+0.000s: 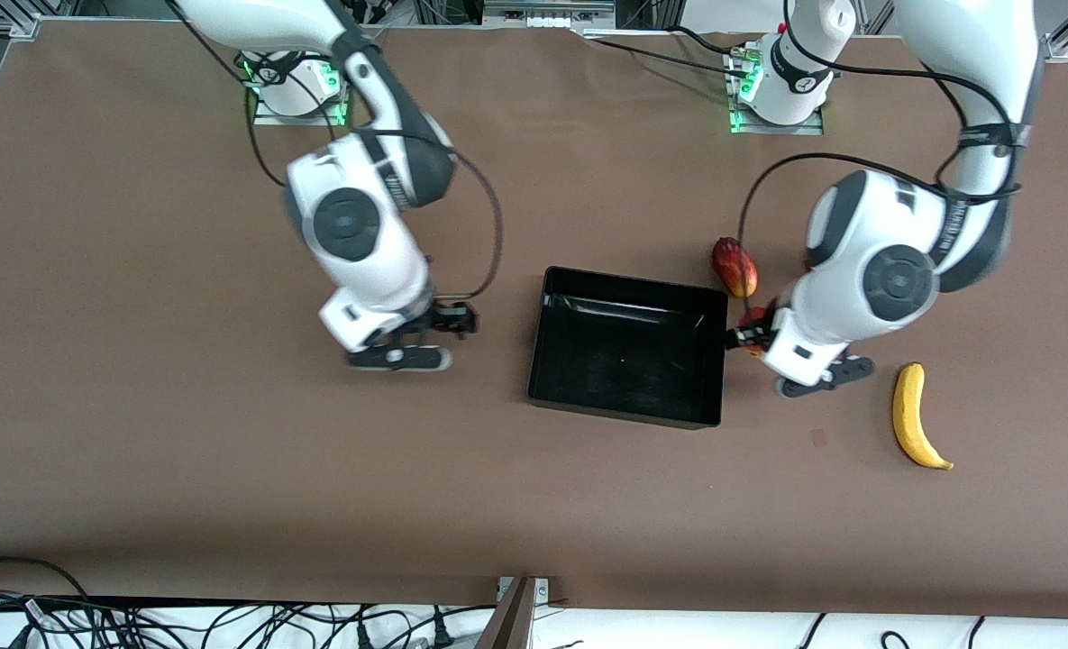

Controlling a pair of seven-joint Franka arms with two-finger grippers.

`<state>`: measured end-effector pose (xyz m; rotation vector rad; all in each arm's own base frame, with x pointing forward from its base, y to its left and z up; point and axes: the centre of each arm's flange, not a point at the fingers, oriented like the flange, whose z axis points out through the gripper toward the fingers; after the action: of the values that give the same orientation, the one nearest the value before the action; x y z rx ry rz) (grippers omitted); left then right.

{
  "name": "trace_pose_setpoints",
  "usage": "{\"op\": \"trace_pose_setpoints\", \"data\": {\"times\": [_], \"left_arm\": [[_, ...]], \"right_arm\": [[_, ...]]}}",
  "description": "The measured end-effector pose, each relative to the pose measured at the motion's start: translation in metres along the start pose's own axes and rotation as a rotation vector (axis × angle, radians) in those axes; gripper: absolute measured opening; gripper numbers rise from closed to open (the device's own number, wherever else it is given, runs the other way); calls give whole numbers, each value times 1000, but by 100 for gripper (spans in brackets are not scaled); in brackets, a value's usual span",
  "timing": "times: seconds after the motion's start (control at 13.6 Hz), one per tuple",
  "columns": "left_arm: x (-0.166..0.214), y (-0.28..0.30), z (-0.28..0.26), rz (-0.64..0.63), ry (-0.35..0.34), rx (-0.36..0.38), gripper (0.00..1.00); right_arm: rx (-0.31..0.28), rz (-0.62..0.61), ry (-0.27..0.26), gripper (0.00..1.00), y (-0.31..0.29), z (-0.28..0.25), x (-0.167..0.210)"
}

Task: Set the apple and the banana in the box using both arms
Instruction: 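Carry the apple over the box while the right gripper returns to rest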

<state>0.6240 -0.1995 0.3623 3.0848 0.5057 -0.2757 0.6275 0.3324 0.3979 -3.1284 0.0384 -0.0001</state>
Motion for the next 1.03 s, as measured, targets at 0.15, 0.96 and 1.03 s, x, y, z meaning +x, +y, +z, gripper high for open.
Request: {"op": "trace_pose_setpoints", "data": {"times": [0.15, 0.96, 1.03], "left_arm": [[-21, 29, 10, -34, -9, 13, 82], [-69, 134, 106, -182, 8, -44, 82], [-70, 137, 110, -189, 10, -49, 82]], "right_arm": [[-39, 2, -19, 100, 51, -30, 11], [-57, -147, -71, 100, 365, -162, 8], [-45, -156, -81, 100, 372, -167, -2]]}}
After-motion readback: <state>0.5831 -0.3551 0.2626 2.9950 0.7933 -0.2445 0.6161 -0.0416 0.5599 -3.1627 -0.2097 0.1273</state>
